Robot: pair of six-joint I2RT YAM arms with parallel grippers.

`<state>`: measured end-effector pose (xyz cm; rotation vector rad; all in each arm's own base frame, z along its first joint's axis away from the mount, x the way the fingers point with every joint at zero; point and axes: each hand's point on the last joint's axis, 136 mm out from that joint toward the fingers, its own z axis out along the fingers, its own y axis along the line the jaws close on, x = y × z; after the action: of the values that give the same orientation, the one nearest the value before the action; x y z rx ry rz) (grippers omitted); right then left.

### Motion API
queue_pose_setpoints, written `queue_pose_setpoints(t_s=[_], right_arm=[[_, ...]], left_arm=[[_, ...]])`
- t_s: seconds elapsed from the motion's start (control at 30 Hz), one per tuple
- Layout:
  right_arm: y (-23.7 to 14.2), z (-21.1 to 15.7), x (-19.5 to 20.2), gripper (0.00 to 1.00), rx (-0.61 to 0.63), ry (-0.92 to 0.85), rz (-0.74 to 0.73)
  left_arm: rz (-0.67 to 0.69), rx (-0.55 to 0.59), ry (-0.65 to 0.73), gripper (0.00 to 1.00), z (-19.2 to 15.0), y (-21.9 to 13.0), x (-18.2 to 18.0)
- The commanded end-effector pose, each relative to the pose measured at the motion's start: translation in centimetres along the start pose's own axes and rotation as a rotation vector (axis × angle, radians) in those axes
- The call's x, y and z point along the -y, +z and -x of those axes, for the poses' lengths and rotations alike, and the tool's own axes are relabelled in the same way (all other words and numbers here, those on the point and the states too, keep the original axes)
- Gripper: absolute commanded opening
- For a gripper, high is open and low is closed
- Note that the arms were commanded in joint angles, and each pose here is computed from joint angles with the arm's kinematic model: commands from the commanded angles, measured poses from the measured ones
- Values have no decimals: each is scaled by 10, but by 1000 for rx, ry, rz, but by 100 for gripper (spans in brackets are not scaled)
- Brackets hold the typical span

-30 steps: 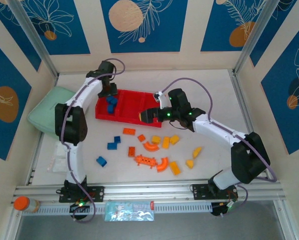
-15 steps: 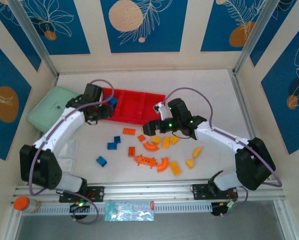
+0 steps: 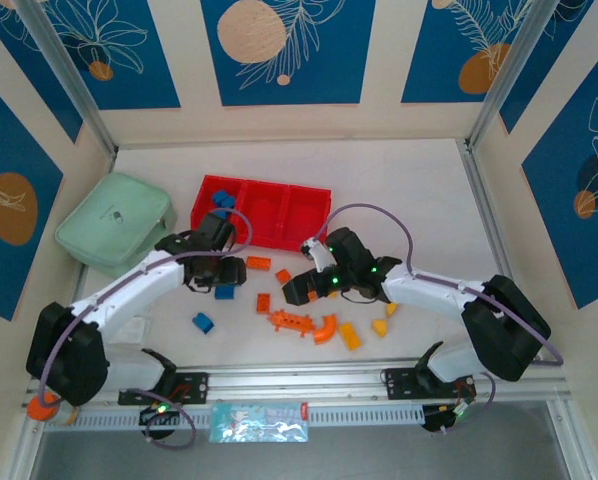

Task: Sort the legos into containers by color
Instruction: Pick up the lego from the center of the table.

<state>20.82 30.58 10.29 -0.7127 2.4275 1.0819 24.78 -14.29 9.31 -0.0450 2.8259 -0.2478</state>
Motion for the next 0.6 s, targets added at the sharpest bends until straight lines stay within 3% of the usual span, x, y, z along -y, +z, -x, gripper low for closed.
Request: queue_pose_setpoints(t_s=[0.0,0.33,0.57], right_arm=[[5,6,-3,99,38,-72,-5],[8,4,-3,99,56,-119,-21],[9,5,1,99,55,-119,-32]], left_arm=[[37,18,-15,62,6,12,-3],[121,-26,-8,61,19,51,-4],[102,-36,0,53,23,69,3]])
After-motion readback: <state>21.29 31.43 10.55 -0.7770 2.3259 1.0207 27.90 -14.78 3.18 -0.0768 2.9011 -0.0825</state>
